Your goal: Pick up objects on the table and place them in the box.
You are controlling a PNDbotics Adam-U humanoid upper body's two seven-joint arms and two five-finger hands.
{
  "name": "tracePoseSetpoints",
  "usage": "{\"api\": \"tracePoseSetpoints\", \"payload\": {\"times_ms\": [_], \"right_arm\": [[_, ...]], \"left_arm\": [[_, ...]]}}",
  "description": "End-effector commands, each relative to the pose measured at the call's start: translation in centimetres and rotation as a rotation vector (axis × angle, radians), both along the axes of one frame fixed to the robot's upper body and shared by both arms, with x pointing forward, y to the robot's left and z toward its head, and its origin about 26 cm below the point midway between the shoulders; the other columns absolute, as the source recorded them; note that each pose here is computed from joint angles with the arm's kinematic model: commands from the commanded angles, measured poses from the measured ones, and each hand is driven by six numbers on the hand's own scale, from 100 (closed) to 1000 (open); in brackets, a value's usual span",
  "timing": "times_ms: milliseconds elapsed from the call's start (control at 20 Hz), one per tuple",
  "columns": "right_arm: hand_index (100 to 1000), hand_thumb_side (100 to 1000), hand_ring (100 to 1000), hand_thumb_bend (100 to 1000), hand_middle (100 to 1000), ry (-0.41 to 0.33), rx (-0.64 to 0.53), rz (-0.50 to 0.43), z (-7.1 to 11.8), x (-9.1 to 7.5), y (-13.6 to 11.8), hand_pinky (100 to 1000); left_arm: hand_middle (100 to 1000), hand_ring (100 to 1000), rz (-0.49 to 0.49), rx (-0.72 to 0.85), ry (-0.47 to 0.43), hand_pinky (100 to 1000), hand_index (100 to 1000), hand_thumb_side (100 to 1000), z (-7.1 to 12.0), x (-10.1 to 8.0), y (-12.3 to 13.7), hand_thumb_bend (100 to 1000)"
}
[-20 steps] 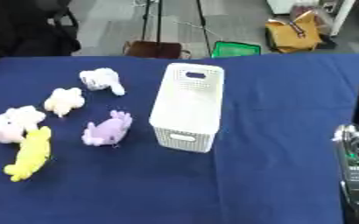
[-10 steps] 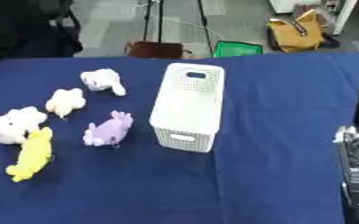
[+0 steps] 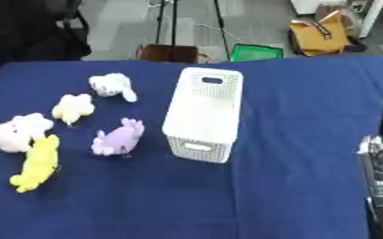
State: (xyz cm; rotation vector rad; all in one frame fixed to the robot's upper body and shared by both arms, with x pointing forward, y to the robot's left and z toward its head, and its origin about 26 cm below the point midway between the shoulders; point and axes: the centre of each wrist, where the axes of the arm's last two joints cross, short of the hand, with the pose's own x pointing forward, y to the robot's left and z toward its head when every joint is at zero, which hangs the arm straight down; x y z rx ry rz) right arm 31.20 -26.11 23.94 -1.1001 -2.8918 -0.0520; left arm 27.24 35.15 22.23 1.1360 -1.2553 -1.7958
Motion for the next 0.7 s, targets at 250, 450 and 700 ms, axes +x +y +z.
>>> {"api": "tracePoseSetpoints", "payload": {"times_ms": [250, 450, 700], "right_arm": [[842, 1000, 884, 100, 762, -0.014, -0.017, 0.022, 0.7, -0.3, 0.2, 837], [840, 1000, 885, 100, 761, -0.012, -0.015, 0.031, 0.7, -0.3, 0.3, 837], [829, 1000, 886, 100, 757, -0.003, -0.01, 0.039, 0.4, -0.3, 0.4, 837]], "left_arm": [[937, 967, 0.026, -0.138, -0.064, 965, 946, 917, 0.8, 0.1, -0.3, 174], [922, 946, 0.151, -0.295, -0.124, 957, 941, 940, 0.0, 0.2, -0.9, 140], [882, 903, 0.212, -0.342, -0.166, 913, 941, 1000, 0.1, 0.7, -2.7, 100]]}}
